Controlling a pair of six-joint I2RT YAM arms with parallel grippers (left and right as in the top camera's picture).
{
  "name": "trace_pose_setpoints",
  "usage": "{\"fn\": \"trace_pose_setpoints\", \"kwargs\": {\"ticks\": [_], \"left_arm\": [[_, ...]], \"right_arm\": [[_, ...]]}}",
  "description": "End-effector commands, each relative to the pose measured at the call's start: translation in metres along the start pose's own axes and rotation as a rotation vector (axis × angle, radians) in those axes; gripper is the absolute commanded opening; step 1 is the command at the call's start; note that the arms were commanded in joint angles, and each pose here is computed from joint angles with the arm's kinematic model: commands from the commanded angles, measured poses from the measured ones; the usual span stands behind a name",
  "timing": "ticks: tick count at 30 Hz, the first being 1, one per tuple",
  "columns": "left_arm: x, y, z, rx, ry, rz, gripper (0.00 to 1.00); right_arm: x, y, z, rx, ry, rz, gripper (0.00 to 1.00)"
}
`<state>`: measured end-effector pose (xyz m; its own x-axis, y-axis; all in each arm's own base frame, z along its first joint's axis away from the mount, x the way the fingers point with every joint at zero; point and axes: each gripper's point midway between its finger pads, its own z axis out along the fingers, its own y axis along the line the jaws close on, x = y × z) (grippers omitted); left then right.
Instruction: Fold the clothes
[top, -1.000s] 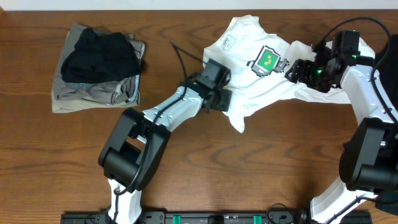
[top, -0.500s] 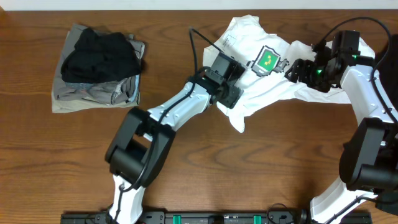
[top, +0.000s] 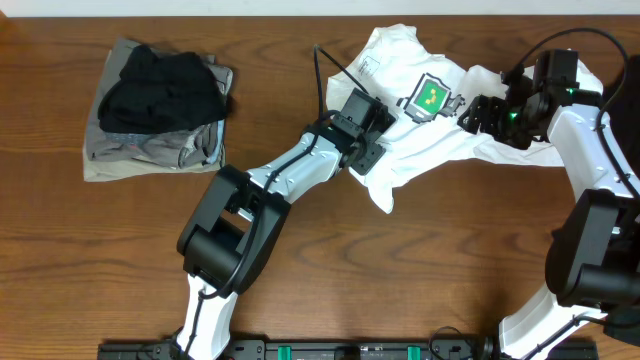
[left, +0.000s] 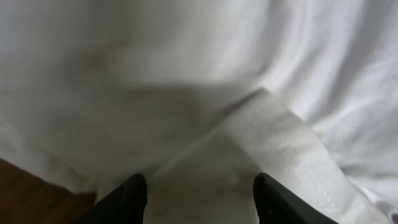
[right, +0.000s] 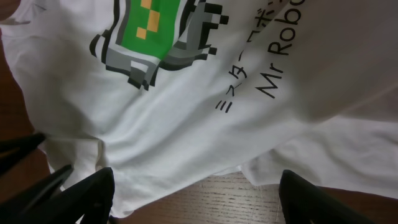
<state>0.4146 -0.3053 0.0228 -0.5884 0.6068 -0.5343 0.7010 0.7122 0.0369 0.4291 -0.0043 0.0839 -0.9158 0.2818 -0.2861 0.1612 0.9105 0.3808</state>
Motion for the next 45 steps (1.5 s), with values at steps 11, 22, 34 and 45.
{"fn": "trace_pose_setpoints", "kwargs": {"ticks": [11,22,34,45], "left_arm": [[0.008,-0.002,0.018,0.019,0.022,0.043,0.62],[0.010,-0.001,-0.006,0.010,0.060,0.033,0.19],[0.000,0.015,-0.083,-0.088,0.067,-0.011,0.12],[0.015,-0.008,-0.075,0.038,0.109,-0.104,0.59]], "right_arm": [[0.006,0.002,0.004,0.001,0.027,-0.001,0.82],[0.008,0.002,0.004,0.002,0.034,0.002,0.81],[0.008,-0.003,0.004,0.028,0.030,0.002,0.82],[0.006,-0.003,0.004,0.027,0.024,0.000,0.82]]}}
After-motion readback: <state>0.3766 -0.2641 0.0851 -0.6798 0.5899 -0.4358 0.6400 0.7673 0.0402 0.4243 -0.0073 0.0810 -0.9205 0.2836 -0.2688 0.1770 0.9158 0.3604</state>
